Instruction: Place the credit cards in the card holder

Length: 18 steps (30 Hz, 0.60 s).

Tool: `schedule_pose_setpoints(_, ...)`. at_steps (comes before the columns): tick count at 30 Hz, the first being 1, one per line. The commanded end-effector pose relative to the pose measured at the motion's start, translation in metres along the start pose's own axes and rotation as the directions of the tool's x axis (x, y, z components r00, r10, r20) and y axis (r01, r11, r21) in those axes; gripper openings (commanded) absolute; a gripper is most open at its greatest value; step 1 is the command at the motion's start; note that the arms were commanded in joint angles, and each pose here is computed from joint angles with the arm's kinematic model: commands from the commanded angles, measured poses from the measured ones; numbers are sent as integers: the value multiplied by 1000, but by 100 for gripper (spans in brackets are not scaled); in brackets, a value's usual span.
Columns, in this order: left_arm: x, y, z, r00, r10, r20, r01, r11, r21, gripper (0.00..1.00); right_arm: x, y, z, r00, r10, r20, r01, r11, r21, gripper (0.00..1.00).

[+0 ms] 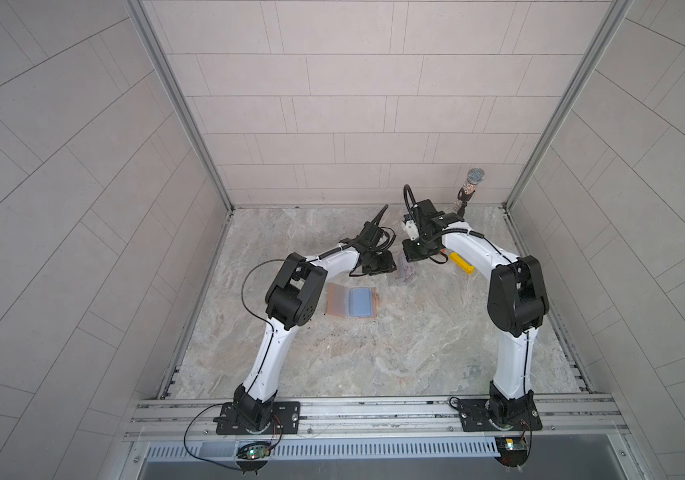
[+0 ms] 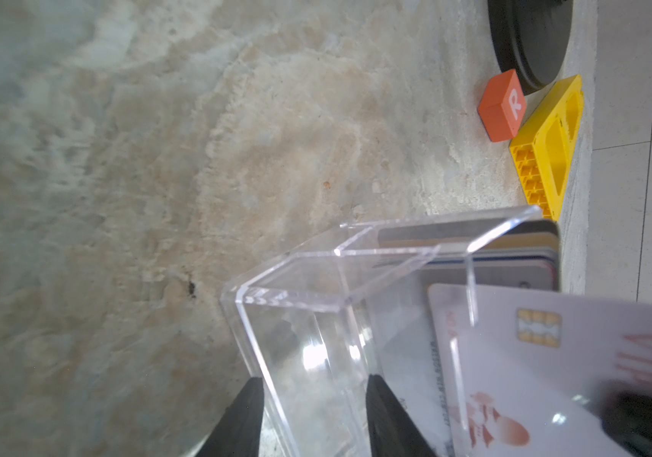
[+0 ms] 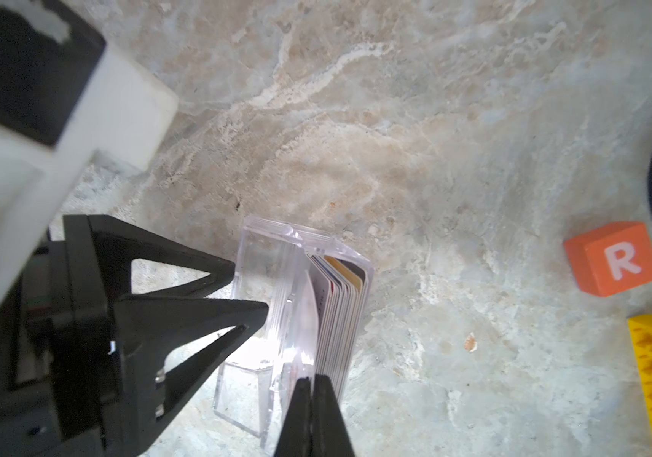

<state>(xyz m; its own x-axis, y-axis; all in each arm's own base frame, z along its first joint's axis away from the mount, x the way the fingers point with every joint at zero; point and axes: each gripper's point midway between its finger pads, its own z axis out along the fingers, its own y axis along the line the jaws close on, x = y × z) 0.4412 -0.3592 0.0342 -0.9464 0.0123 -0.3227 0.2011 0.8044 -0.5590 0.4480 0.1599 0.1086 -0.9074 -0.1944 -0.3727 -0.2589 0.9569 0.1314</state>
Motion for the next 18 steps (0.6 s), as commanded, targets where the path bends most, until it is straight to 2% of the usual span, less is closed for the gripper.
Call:
schedule_pose_setpoints(1, 14, 15, -2, 999, -29, -46, 27, 999, -43, 46, 0, -8, -23, 1000, -2, 13, 2, 999, 36, 0)
schedule_pose_setpoints(5, 9, 0, -11, 999, -14, -42, 15, 1000, 5, 48, -2, -4, -34, 999, 6, 40, -7, 1000, 15, 0)
schedule_pose_setpoints(8, 1, -19, -24, 1000, 11, -27, -9, 998, 60, 56, -6, -1, -50, 996, 30, 90, -28, 999, -25, 0)
schedule_pose_setpoints(12, -10, -48, -49, 999, 53, 4, -53, 989, 139, 65, -9, -1, -74, 986, 65, 153, -56, 996, -64, 0)
schedule_pose_setpoints(18, -19, -78, -90, 992, 109, 62, -119, 974, 195, 71, -8, 4, -99, 970, 115, 213, -84, 985, -150, 0)
